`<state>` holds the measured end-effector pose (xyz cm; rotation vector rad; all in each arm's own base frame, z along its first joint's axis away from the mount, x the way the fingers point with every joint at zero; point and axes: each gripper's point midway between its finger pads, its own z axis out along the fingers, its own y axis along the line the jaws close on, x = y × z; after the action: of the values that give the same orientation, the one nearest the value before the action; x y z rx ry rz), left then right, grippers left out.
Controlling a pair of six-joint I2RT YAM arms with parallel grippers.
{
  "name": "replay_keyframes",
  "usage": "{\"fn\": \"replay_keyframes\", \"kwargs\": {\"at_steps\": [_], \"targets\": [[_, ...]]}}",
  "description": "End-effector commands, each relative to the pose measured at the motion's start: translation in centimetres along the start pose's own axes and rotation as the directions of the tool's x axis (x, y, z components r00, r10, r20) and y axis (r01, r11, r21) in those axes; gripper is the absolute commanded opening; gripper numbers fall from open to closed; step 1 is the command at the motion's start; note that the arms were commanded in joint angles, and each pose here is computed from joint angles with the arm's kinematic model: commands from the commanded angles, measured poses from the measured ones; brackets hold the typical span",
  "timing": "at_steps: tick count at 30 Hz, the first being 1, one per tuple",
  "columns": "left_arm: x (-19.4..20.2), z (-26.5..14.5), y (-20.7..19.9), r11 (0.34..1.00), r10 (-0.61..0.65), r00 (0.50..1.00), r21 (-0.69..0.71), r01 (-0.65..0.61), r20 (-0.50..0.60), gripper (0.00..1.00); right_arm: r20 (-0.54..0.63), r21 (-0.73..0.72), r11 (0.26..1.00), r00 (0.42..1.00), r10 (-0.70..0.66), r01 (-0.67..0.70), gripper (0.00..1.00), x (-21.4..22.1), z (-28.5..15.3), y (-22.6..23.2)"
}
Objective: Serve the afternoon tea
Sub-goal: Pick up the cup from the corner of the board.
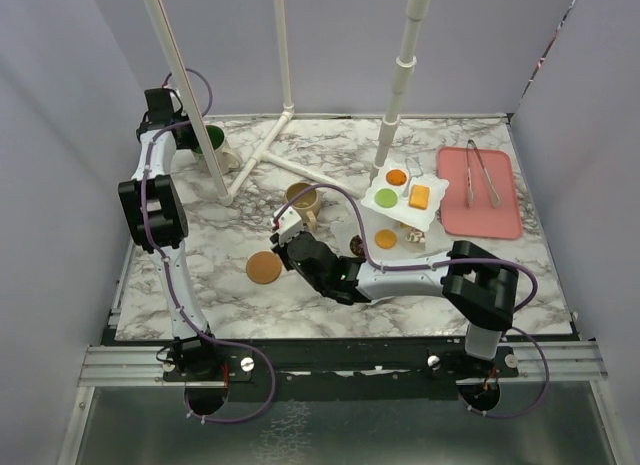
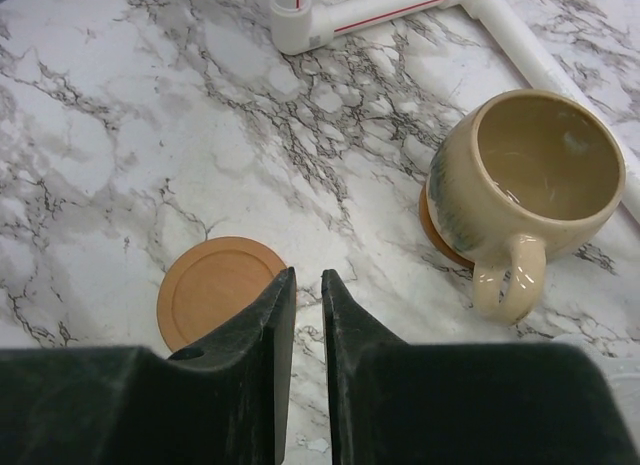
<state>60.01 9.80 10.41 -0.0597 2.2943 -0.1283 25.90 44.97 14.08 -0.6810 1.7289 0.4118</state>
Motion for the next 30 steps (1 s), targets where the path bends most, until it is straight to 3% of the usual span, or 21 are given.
{"fn": "replay_keyframes", "kwargs": {"at_steps": [1, 7, 13, 18, 25, 30], "targets": [[-1.0, -0.2, 1.3, 0.999, -0.001, 1.000, -0.051, 0.002, 0.031, 0.03, 0.018, 0.040, 0.999, 1.000, 0.008, -0.009, 0.19, -1.0, -0.8, -1.2], [-1.9, -3.8, 3.9, 0.994, -0.010, 0.998, -0.104, 0.016, 0.060, 0.00, 0.033, 0.040, 0.999, 0.999, 0.013, -0.015, 0.14, -1.6, -0.9, -1.3], [-2.6, -10.7, 7.7, 0.984, 0.018, 0.996, -0.176, -0.003, 0.083, 0.00, 0.064, 0.014, 1.000, 0.998, 0.026, -0.027, 0.12, -3.2, -1.3, -1.2], [-1.8, -16.0, 8.4, 0.983, 0.024, 0.996, -0.181, -0.009, 0.081, 0.00, 0.093, -0.032, 0.999, 0.995, 0.043, -0.040, 0.11, -4.6, -1.7, -0.6], [2.4, -22.3, 5.7, 0.991, 0.116, 0.993, -0.069, -0.115, 0.012, 0.00, 0.105, -0.275, 0.961, 0.994, 0.031, 0.000, 0.43, -7.8, -3.4, 3.2], [6.3, -26.2, 2.4, 0.980, 0.199, 0.979, 0.027, -0.198, -0.044, 0.00, 0.076, -0.461, 0.887, 0.997, 0.014, 0.023, 0.57, -9.4, -5.2, 6.2]]}}
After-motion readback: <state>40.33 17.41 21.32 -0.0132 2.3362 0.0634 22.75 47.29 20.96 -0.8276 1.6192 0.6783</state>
